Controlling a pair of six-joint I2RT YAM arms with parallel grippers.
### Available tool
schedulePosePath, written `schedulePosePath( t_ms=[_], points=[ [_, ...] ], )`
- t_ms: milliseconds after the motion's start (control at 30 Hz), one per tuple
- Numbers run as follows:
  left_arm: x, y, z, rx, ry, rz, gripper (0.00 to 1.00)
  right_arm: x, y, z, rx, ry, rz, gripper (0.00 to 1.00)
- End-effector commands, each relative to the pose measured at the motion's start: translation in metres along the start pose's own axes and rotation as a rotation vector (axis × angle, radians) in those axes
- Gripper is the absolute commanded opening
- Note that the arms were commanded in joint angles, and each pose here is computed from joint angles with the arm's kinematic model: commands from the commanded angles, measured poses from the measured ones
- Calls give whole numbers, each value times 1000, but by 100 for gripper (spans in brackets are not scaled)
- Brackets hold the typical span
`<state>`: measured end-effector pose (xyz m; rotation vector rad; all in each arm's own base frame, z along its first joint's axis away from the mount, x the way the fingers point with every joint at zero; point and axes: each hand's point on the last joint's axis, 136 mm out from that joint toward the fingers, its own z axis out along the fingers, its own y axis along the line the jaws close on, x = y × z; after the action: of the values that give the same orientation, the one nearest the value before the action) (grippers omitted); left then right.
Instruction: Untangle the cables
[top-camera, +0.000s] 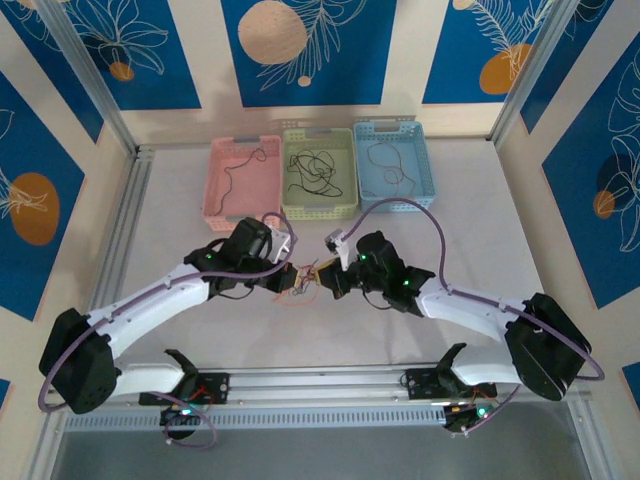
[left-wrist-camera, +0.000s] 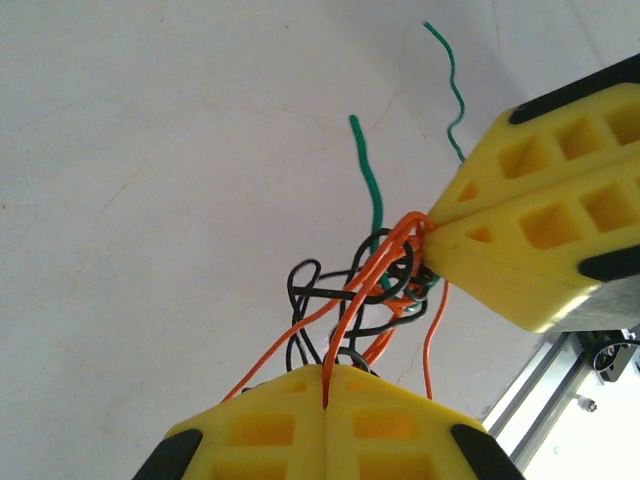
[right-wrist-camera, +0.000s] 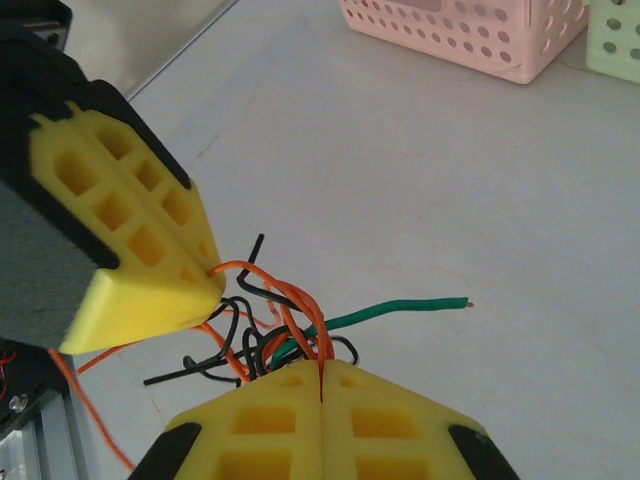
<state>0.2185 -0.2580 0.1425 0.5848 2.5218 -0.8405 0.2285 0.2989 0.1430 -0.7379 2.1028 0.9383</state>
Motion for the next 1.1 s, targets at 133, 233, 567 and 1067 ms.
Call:
schedulePosePath(
  t_ms=[133, 233, 567, 1067],
  points=[
    [-10, 1, -27, -45, -125, 26, 0, -16, -9, -22, 9, -86, 77, 27],
    [-15, -15, -44, 28, -193, 53, 0, -23, -10, -41, -32, -136, 144, 39],
    [-21, -57, -81, 223, -283, 115, 0, -18, 41, -82, -245, -153, 35, 49],
    [-25, -101, -143, 379, -350, 165, 0, 10, 54, -46, -245, -164, -310, 65]
  ],
)
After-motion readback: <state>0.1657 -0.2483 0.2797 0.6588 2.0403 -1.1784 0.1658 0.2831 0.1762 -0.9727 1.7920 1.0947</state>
